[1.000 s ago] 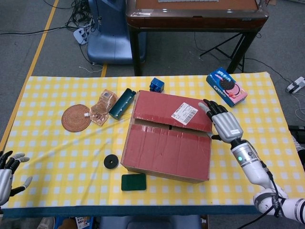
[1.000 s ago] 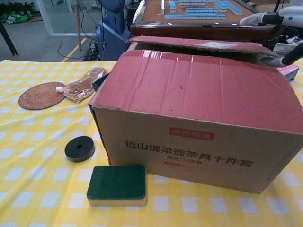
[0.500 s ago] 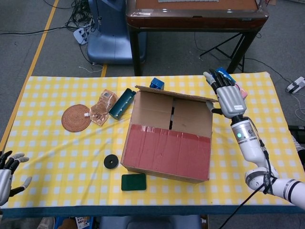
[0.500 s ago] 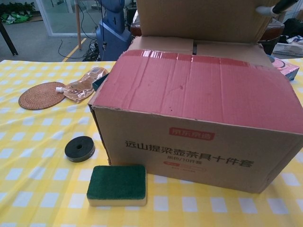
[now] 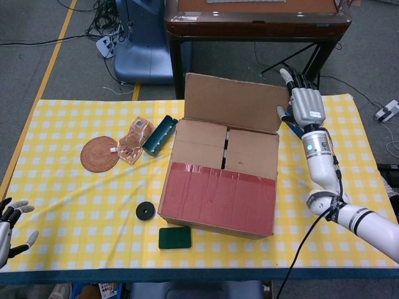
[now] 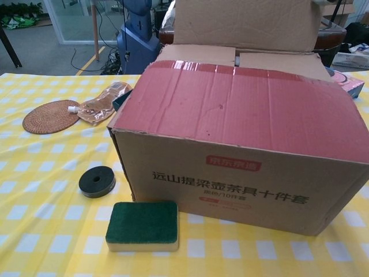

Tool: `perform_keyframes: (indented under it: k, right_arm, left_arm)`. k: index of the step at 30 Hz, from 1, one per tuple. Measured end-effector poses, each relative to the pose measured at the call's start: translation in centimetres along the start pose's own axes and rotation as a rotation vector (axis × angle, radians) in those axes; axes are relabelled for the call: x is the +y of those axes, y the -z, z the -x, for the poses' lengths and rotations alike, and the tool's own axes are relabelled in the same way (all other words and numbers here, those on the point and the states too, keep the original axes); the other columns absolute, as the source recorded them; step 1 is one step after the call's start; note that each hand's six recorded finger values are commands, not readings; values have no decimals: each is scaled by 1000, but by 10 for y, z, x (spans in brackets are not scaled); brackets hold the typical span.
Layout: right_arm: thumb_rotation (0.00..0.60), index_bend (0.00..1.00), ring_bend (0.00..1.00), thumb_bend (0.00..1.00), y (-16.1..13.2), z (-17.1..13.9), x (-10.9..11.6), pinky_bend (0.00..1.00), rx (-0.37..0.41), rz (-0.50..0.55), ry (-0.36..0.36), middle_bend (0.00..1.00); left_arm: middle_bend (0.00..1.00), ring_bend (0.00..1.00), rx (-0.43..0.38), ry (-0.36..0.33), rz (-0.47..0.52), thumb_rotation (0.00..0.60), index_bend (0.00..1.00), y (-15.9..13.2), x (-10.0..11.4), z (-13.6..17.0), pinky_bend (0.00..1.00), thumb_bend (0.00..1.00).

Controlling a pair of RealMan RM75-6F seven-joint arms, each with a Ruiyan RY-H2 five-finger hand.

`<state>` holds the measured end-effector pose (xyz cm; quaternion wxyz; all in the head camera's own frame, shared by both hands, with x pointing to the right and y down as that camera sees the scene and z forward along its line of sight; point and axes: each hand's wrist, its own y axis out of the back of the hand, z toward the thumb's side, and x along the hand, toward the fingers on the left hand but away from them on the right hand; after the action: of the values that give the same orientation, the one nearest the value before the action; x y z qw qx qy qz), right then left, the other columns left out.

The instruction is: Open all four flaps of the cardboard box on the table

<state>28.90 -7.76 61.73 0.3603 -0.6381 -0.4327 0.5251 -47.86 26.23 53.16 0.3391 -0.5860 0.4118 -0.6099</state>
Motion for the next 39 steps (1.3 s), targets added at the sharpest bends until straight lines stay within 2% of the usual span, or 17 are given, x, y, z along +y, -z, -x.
perform_keyframes:
  k: [5, 11, 16, 22, 24, 28, 30, 34, 39]
  right_arm:
    - [600, 31, 0, 353, 1, 5, 4, 125, -15, -2, 7, 0]
    - [600, 42, 1, 389, -11, -17, 16, 125, 60, -22, 10, 90]
    - [600, 131, 44, 567, -23, -58, 15, 125, 150, -52, -60, 166]
    - [600, 218, 95, 930, -30, -118, 6, 125, 226, -29, -217, 215]
    - [600, 240, 98, 995, -29, -132, 1, 125, 240, -19, -264, 220]
    - [600, 262, 100, 1000, -28, -154, -19, 125, 269, -26, -369, 227]
    - [600, 280, 100, 1000, -28, -159, -27, 125, 283, -46, -397, 230]
    - [600, 303, 100, 1000, -32, -161, -38, 125, 315, -100, -405, 236]
    - [600, 326, 100, 1000, -41, -161, -48, 125, 345, -101, -413, 242]
  left_arm:
    - [248, 106, 0, 0, 1, 600, 380, 1, 0, 0, 0, 276]
    - [248, 106, -7, -5, 5, 600, 380, -1, 0, 0, 0, 276]
    - [248, 106, -11, -2, 3, 600, 380, -2, 0, 0, 0, 276]
    - [248, 106, -14, -10, 4, 600, 380, -3, 2, 2, 0, 276]
    - [248, 106, -13, -10, 5, 600, 380, -3, 1, 3, 0, 276]
    - [248, 106, -11, -7, 6, 600, 380, -2, 1, 6, 0, 276]
    - [248, 106, -9, -9, 6, 600, 380, -1, 1, 6, 0, 276]
    - [247, 106, 0, -11, 8, 600, 380, 2, 1, 8, 0, 276]
    - [247, 106, 12, -11, 8, 600, 380, 6, 1, 9, 0, 276]
